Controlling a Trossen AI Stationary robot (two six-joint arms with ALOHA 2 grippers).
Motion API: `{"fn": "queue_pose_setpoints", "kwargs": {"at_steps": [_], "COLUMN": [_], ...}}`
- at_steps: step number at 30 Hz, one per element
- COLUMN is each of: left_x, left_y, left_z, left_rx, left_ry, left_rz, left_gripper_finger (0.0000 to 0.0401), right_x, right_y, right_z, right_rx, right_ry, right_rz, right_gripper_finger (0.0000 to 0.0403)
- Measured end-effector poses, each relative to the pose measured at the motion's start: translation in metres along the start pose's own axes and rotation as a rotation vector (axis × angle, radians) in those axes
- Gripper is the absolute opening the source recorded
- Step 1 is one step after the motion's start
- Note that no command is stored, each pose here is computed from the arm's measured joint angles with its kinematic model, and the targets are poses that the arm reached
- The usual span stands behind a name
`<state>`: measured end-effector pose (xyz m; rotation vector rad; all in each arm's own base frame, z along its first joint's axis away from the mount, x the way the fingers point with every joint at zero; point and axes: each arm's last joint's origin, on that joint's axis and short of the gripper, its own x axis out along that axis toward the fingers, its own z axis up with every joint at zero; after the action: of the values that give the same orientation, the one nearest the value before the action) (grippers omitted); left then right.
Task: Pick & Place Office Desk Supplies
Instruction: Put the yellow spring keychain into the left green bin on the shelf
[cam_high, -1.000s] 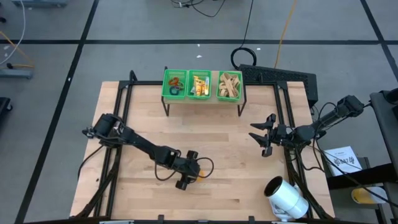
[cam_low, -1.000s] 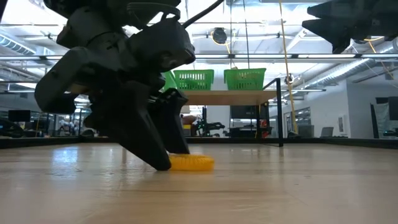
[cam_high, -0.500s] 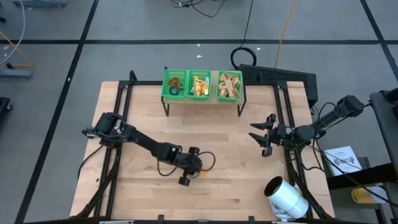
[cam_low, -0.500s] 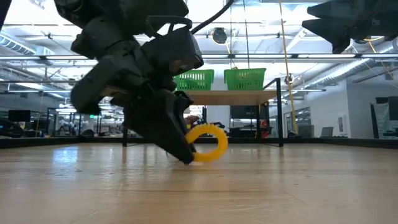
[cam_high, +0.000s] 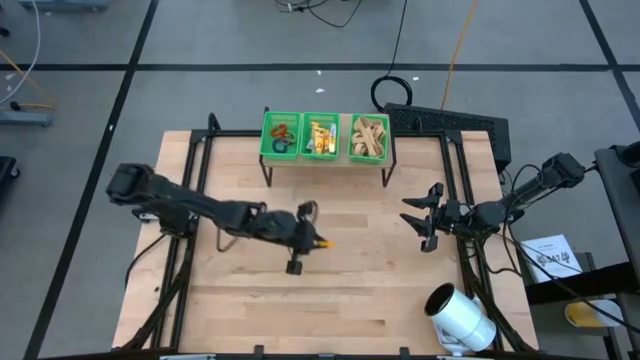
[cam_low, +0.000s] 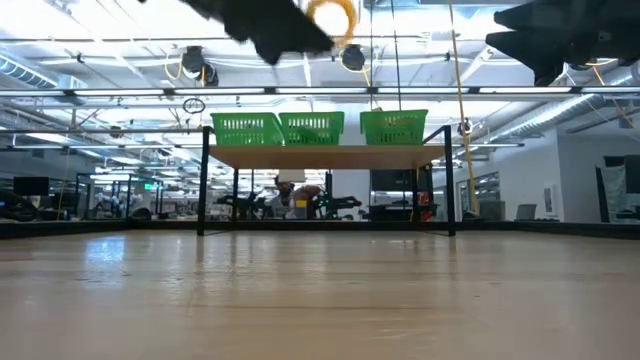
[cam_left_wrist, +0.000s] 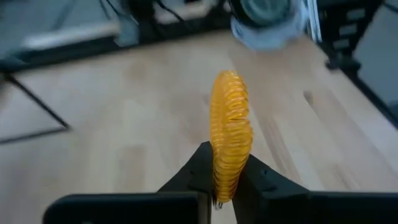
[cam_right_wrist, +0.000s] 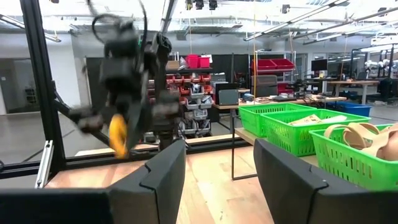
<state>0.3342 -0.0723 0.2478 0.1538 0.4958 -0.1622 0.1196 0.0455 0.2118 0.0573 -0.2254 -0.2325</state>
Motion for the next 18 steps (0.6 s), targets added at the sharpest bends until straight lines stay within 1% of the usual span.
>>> {"fn": "queue_pose_setpoints", "kwargs": {"at_steps": [2,6,9,12,14,16,18], "left_x": [-0.016,-0.048,-0.067,-0.083,-0.091,-0.097,-0.101], "left_y": [0.008,0.026,0.04,0.055,0.067,0.08,0.092], "left_z": [0.011,0.028,0.035,0.039,0.039,0.038,0.034], "left_rx": [-0.009,-0.041,-0.074,-0.106,-0.154,-0.231,-0.304], "left_ry": [-0.05,-0.144,-0.186,-0.215,-0.223,-0.234,-0.237], "left_rz": [0.041,0.175,0.302,0.458,0.574,0.682,0.765], "left_gripper_finger": [0.0024,0.0025,0.0046,0.006,0.0058,0.0048,0.0036], "right_x": [0.0,0.0,0.0,0.0,0.0,0.0,0.0], "right_y": [0.0,0.0,0.0,0.0,0.0,0.0,0.0], "right_z": [0.0,0.0,0.0,0.0,0.0,0.0,0.0], "right_rx": [-0.001,-0.002,-0.001,0.0,0.0,0.0,0.0], "right_ry": [0.001,0.002,0.001,0.001,0.001,0.0,0.0], "right_rz": [0.0,0.0,0.0,0.0,0.0,0.0,0.0], "right_gripper_finger": [0.0183,0.0183,0.0183,0.0183,0.0183,0.0183,0.0183]}}
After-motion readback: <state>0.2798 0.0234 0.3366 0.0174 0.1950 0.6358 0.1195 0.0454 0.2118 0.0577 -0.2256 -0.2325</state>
